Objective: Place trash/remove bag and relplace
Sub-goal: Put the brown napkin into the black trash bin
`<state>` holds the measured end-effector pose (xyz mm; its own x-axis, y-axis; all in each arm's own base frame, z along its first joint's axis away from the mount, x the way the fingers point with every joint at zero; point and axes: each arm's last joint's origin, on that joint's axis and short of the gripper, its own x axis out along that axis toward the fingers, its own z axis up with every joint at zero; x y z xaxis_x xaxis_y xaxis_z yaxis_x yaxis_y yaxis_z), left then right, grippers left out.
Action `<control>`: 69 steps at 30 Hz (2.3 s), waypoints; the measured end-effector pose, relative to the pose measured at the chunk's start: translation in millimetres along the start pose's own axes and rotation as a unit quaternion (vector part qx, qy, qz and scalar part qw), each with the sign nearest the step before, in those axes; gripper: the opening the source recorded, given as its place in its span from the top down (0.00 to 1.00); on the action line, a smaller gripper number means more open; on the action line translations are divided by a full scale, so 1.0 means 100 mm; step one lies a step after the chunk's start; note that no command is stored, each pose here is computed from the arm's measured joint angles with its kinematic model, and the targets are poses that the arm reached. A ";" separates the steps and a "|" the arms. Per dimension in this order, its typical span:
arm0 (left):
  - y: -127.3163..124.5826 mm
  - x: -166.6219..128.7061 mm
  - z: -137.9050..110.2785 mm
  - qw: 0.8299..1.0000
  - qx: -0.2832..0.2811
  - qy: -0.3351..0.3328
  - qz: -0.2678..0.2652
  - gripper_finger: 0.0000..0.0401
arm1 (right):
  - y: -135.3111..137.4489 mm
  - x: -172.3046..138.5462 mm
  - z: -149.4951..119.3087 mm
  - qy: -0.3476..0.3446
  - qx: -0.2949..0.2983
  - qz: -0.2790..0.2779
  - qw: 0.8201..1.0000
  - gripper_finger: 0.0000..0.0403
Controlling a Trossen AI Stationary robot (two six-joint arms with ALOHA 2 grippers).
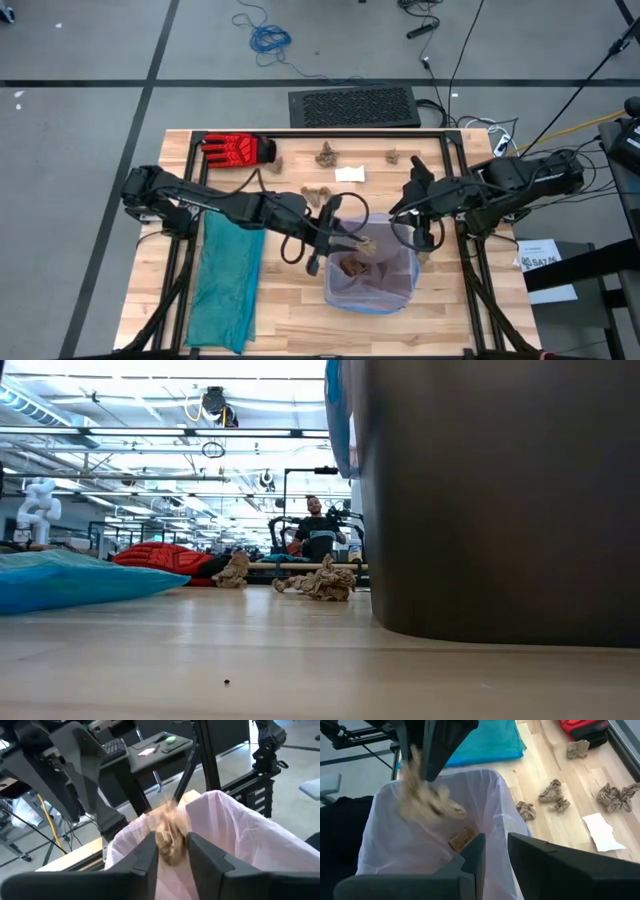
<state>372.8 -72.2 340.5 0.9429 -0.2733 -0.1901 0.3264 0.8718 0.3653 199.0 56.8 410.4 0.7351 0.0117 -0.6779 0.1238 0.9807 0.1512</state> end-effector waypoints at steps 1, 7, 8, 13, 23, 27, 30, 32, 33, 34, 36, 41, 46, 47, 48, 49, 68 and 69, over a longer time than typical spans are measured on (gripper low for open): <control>0.00 0.00 0.00 1.000 0.000 0.000 0.000 0.71 | 0.00 0.01 0.00 0.003 -0.001 -0.001 1.000 0.81; 0.01 -0.04 -0.02 0.998 0.000 0.040 0.039 0.60 | 0.00 0.02 -0.01 0.008 -0.002 -0.003 1.000 0.81; 0.01 -0.07 -0.04 0.996 0.004 0.067 0.054 0.59 | 0.00 0.02 -0.01 0.009 0.000 -0.004 1.000 0.81; 0.08 -0.35 -0.11 0.939 0.014 0.234 0.250 0.61 | 0.00 0.02 -0.03 0.021 0.002 -0.007 1.000 0.81; 0.26 -0.89 -0.78 0.827 -0.069 0.437 0.347 0.78 | -0.01 0.02 -0.04 0.026 0.003 -0.009 1.000 0.81; 0.35 -1.11 -1.23 0.790 -0.105 0.483 0.364 0.85 | -0.01 0.02 -0.04 0.026 0.003 -0.009 1.000 0.81; 0.44 -1.27 -1.51 0.783 -0.148 0.481 0.365 0.90 | -0.01 0.03 -0.04 0.026 0.003 -0.009 1.000 0.81; 0.53 -1.36 -1.67 0.797 -0.180 0.459 0.350 0.95 | 0.00 0.04 -0.04 0.027 0.003 -0.009 1.000 0.81; 0.58 -1.40 -1.73 0.805 -0.198 0.444 0.341 0.97 | 0.00 0.05 -0.04 0.028 0.002 -0.010 1.000 0.81; 0.64 -1.44 -1.78 0.813 -0.217 0.426 0.332 0.99 | 0.00 0.06 -0.04 0.030 0.002 -0.010 1.000 0.81; 0.78 -1.53 -1.87 0.818 -0.252 0.401 0.326 0.99 | 0.01 0.09 -0.03 0.034 0.001 -0.012 0.999 0.81; 0.99 -1.66 -2.07 0.804 -0.283 0.395 0.342 0.91 | 0.05 0.21 -0.02 0.049 -0.003 -0.018 0.999 0.81; 1.06 -1.69 -2.23 0.796 -0.308 0.404 0.329 0.77 | 0.08 0.33 -0.02 0.065 -0.015 -0.024 0.997 0.81; 1.06 -1.68 -2.27 0.794 -0.311 0.408 0.327 0.74 | 0.08 0.36 -0.02 0.069 -0.018 -0.026 0.997 0.81; 1.06 -1.68 -2.30 0.792 -0.313 0.412 0.325 0.71 | 0.09 0.38 -0.02 0.071 -0.019 -0.027 0.997 0.81; 1.06 -1.67 -2.33 0.789 -0.315 0.417 0.323 0.68 | 0.09 0.40 -0.01 0.074 -0.020 -0.028 0.997 0.81; 1.16 -1.53 -2.59 0.773 -0.317 0.454 0.308 0.96 | 0.12 0.45 0.02 0.065 -0.030 -0.024 0.997 0.81; 1.17 -1.52 -2.52 0.779 -0.314 0.448 0.307 0.97 | 0.12 0.45 0.01 0.065 -0.031 -0.024 0.997 0.81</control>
<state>251.3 173.7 182.3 0.3920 0.4208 -0.8181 -0.5298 0.8302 0.1732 234.8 68.8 382.6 0.6361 -0.0135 -0.7715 0.1121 0.9909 0.0750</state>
